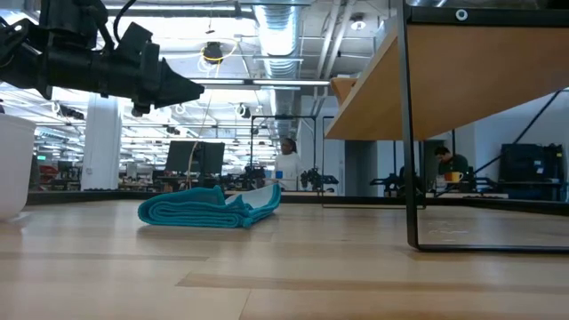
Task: Stack small to large cups/mugs on shelf
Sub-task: Put the black mug on the shelf
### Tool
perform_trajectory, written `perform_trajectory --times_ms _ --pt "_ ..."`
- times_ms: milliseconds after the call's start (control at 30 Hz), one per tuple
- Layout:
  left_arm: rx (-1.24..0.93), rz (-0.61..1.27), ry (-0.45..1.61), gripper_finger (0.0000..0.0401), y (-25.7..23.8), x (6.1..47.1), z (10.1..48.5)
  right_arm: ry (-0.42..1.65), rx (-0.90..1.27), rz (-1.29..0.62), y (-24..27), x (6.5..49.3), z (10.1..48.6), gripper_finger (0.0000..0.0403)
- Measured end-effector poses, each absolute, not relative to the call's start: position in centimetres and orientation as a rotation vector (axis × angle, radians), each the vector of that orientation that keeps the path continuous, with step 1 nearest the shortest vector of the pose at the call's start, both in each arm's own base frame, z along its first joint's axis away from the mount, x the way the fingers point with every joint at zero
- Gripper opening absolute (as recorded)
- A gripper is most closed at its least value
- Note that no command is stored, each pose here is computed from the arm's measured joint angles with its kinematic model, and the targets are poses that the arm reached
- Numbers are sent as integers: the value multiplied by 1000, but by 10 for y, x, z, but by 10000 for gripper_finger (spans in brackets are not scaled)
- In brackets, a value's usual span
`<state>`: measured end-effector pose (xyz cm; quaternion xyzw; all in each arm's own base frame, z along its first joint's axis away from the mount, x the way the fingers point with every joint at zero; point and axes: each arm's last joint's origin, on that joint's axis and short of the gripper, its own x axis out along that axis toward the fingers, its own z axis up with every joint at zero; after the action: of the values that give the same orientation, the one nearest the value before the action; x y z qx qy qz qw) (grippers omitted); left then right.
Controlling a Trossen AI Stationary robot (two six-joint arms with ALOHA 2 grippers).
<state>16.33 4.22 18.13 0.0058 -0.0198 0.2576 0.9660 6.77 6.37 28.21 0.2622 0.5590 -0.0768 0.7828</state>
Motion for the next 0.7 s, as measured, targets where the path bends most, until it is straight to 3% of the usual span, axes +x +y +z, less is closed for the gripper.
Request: perform_trajectory --times_ms 233,700 --pt "6 521 7 142 42 163 177 1176 574 -185 75 69 281 35" --pt "-14 517 16 142 42 163 175 1306 638 -166 93 74 276 33"
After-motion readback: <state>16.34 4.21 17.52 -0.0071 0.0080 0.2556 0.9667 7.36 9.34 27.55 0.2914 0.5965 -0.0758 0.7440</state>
